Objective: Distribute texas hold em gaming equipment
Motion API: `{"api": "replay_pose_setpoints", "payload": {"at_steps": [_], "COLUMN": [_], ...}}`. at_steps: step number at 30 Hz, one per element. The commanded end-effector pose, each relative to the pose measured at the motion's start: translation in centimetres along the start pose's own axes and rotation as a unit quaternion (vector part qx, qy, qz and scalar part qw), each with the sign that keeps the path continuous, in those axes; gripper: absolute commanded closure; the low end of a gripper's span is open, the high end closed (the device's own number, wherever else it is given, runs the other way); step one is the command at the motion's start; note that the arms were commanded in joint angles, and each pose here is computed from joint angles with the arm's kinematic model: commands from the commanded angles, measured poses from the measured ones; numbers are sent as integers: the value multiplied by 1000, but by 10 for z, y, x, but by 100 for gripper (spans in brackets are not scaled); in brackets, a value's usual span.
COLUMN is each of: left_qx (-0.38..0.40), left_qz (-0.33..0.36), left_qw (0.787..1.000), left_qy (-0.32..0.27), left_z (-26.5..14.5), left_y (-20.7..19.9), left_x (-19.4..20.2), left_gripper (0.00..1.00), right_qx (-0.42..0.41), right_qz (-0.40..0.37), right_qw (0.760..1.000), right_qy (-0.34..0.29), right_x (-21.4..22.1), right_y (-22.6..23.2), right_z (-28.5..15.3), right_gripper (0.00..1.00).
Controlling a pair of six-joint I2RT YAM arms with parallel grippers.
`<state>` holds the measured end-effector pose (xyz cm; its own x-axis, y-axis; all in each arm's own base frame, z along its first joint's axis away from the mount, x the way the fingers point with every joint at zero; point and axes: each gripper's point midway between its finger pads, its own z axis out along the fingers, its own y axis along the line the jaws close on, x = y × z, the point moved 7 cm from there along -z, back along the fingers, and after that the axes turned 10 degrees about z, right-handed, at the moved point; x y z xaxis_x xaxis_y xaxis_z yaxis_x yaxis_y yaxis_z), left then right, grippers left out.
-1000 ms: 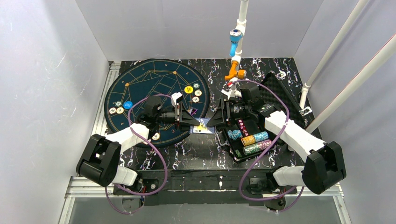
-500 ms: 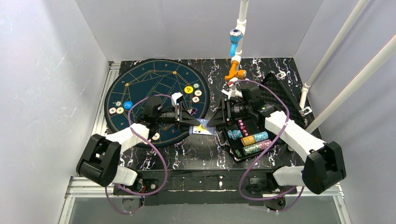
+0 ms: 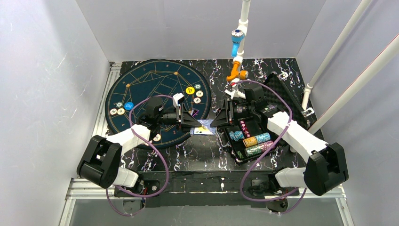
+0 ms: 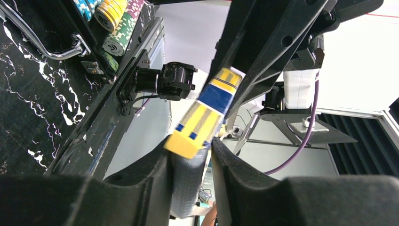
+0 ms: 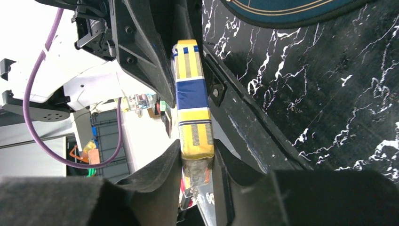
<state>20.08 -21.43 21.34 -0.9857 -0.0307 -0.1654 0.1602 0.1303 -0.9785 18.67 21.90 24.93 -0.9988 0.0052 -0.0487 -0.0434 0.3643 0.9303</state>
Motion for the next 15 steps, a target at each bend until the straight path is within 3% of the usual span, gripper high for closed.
{"api": "replay_pose_setpoints", "payload": {"at_steps": [1,4,6,10,15], "left_qx": [17,22,25,32,42], "left_qz": [29,36,40,45,50], "left_qw": [999,999,999,998,996], "left_qy": [15,21,25,36,57], "left_z": [-1,-3,-4,-8,-13], "left_y": [-10,-13,-14,-17,-23], "left_x": [3,6,9,15,23], "left_gripper": [77,97,100,100,100], "right_qx": [-5,2,7,41,72], "right_qz": [-28,-42,-56,-103,-211], "right_qw": [999,999,998,993,973], "right_qy": [-18,-24,-28,-48,-62], "right_x": [-3,-2,-2,-3,8], "right_y": [5,4,4,2,5], "right_z": [-5,-7,-10,-20,-39], "right_gripper": [63,53,48,5,2]}}
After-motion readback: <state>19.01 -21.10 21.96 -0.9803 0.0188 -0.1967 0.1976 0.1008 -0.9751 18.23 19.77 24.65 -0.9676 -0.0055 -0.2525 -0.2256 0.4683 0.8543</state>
